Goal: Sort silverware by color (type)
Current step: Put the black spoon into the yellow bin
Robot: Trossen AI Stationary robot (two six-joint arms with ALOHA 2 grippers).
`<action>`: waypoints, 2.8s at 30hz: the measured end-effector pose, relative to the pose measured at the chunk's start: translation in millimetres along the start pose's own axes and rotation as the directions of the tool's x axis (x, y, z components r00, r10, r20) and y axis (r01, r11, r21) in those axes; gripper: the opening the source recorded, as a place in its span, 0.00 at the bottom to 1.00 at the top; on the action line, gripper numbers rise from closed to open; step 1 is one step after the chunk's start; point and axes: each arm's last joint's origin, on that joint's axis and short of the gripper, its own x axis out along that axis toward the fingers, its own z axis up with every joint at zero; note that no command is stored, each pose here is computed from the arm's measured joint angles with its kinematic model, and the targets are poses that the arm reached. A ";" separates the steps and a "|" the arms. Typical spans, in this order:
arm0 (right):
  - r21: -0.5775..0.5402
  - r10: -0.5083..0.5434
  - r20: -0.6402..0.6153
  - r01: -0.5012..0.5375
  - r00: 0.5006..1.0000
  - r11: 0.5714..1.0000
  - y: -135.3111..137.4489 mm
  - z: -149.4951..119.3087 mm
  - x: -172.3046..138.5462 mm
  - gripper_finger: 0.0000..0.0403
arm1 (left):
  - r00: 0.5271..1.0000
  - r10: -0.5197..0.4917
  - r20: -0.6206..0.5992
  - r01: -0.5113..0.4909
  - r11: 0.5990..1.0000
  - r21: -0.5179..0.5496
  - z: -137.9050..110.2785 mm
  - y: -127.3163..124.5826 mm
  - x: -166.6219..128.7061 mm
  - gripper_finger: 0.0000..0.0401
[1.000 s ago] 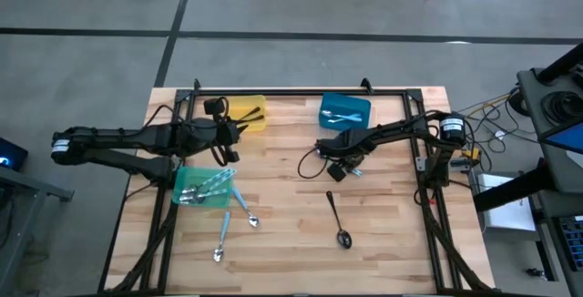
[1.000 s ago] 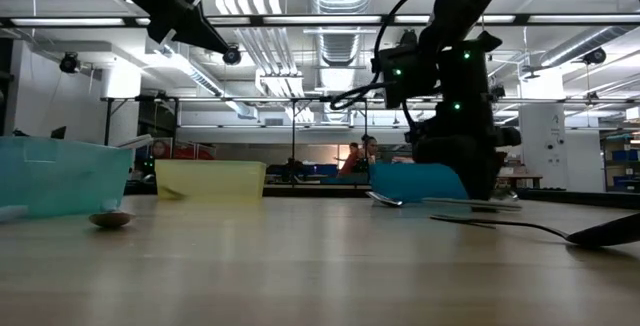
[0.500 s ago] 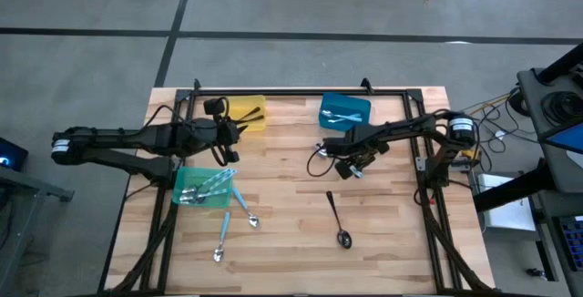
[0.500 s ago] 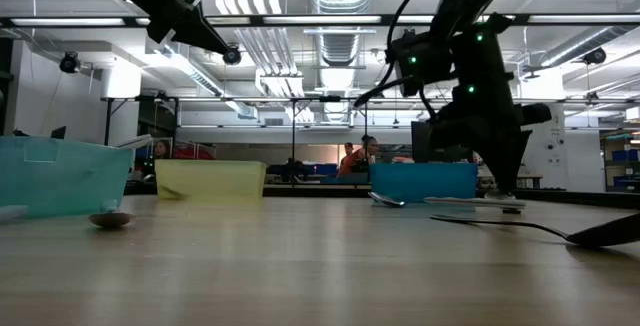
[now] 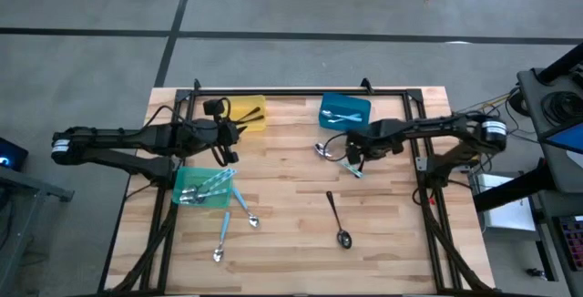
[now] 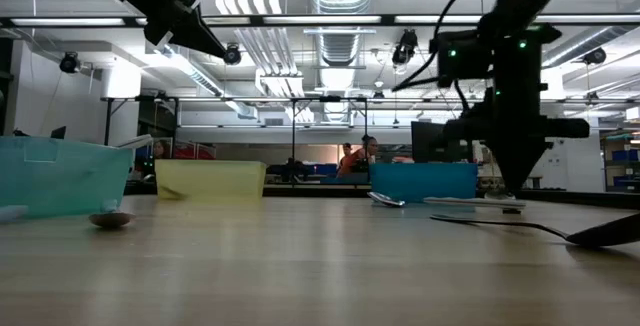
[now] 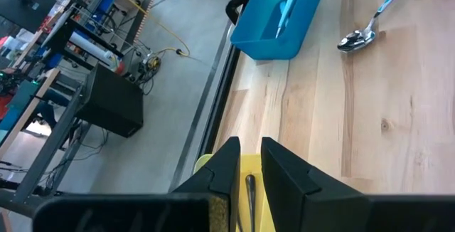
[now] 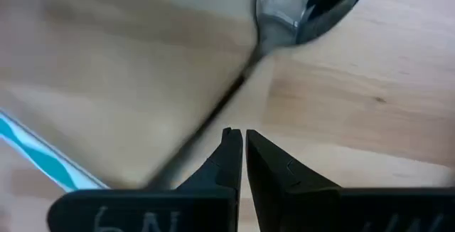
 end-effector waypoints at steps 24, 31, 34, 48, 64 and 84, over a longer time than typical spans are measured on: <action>0.213 -0.014 0.115 -0.011 0.993 0.977 4.4 4.8 22.3 0.45 | 1.000 -0.003 -0.006 0.003 1.000 0.004 -0.6 -0.4 0.2 0.10; 0.224 -0.045 0.110 0.020 0.993 0.974 8.7 5.7 33.4 0.39 | 1.000 -0.005 -0.013 0.005 1.000 0.008 -1.3 -0.7 0.2 0.10; 0.228 -0.054 0.107 0.028 0.993 0.973 8.4 5.5 34.3 0.34 | 1.000 -0.005 -0.013 0.005 1.000 0.009 -1.3 -0.7 0.1 0.10; 0.178 -0.098 0.085 0.082 0.992 0.981 2.9 4.4 33.9 0.03 | 1.000 -0.005 -0.012 0.005 1.000 -0.010 -1.3 -0.8 0.2 0.10; 0.117 -0.191 0.017 0.188 0.981 0.975 -21.5 -6.8 9.9 0.02 | 0.999 -0.014 -0.034 0.013 0.999 -0.042 -3.6 -1.7 0.2 0.10; -0.480 0.615 0.331 -0.433 0.716 0.763 9.2 -31.6 -54.0 0.02 | 0.998 -0.055 0.033 0.059 0.990 -0.130 1.6 -1.4 0.2 0.10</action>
